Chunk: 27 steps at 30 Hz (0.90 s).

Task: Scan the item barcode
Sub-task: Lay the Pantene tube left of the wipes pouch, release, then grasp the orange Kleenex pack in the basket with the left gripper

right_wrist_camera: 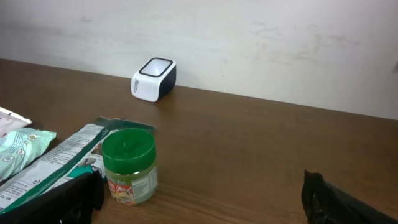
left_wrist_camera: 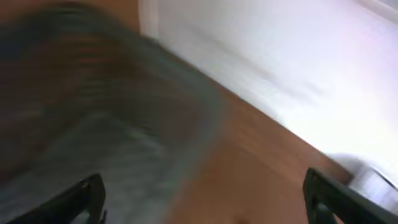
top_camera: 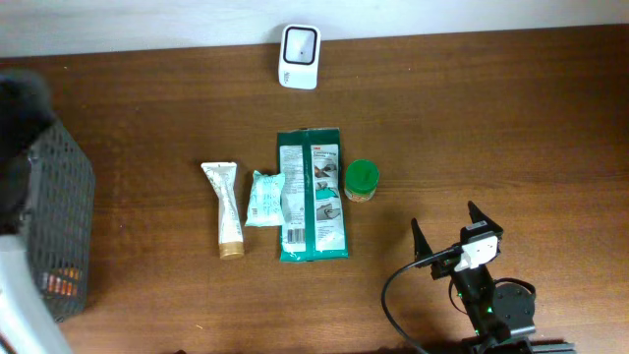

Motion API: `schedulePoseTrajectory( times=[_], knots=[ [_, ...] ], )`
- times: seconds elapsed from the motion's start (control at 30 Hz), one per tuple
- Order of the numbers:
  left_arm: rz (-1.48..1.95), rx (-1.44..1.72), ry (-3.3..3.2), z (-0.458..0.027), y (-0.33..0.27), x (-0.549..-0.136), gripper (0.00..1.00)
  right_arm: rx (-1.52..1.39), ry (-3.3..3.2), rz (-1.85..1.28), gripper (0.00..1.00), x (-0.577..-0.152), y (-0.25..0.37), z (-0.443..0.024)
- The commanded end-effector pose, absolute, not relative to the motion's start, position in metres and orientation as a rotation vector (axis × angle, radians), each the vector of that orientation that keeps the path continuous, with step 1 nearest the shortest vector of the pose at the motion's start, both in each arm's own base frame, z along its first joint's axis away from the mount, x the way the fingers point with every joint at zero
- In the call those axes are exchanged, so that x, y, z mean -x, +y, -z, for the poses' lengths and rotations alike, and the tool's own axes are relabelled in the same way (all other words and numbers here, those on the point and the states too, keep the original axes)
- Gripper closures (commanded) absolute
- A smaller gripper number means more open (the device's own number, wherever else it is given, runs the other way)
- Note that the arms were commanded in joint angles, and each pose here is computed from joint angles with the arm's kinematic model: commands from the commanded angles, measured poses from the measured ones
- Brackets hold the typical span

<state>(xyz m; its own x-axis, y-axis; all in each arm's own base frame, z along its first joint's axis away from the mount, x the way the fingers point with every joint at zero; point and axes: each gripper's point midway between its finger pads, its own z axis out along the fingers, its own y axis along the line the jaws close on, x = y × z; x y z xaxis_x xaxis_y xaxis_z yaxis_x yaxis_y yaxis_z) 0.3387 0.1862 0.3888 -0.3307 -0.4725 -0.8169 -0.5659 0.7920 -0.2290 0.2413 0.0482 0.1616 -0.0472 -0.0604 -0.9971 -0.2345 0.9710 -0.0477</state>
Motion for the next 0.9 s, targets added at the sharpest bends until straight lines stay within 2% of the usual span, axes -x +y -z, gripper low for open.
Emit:
schedulePoseTrajectory(
  times=[0.0, 0.13, 0.23, 0.37, 0.6, 0.77, 0.83, 0.87],
  knots=[
    [-0.305, 1.123, 1.939, -0.361, 0.264, -0.287, 0.15, 0.225, 1.618, -0.151, 0.02, -0.241, 0.049, -0.16],
    [-0.284, 1.382, 2.125, -0.261, 0.299, -0.273, 0.24, 0.225, 1.618, -0.151, 0.02, -0.241, 0.049, -0.16],
    [-0.259, 1.48, 2.253, -0.201, 0.303, -0.267, 0.24, 0.225, 1.618, -0.151, 0.02, -0.241, 0.049, -0.16],
    [-0.228, 1.549, 2.357, -0.155, 0.302, -0.263, 0.25, 0.225, 1.618, -0.151, 0.02, -0.241, 0.049, -0.16],
    [-0.25, 1.733, 2.483, -0.063, 0.284, -0.233, 0.34, 0.225, 1.618, -0.151, 0.02, -0.241, 0.049, -0.16],
    [-0.249, 1.769, 2.548, -0.021, 0.276, -0.223, 0.49, 0.225, 1.618, -0.151, 0.01, -0.241, 0.049, -0.16],
    [-0.254, 1.774, 2.556, -0.016, 0.276, -0.222, 0.62, 0.225, 1.618, -0.151, 0.02, -0.241, 0.049, -0.16],
    [-0.254, 1.773, 2.556, -0.015, 0.276, -0.222, 0.78, 0.225, 1.618, -0.151, 0.02, -0.241, 0.049, -0.16]
  ],
)
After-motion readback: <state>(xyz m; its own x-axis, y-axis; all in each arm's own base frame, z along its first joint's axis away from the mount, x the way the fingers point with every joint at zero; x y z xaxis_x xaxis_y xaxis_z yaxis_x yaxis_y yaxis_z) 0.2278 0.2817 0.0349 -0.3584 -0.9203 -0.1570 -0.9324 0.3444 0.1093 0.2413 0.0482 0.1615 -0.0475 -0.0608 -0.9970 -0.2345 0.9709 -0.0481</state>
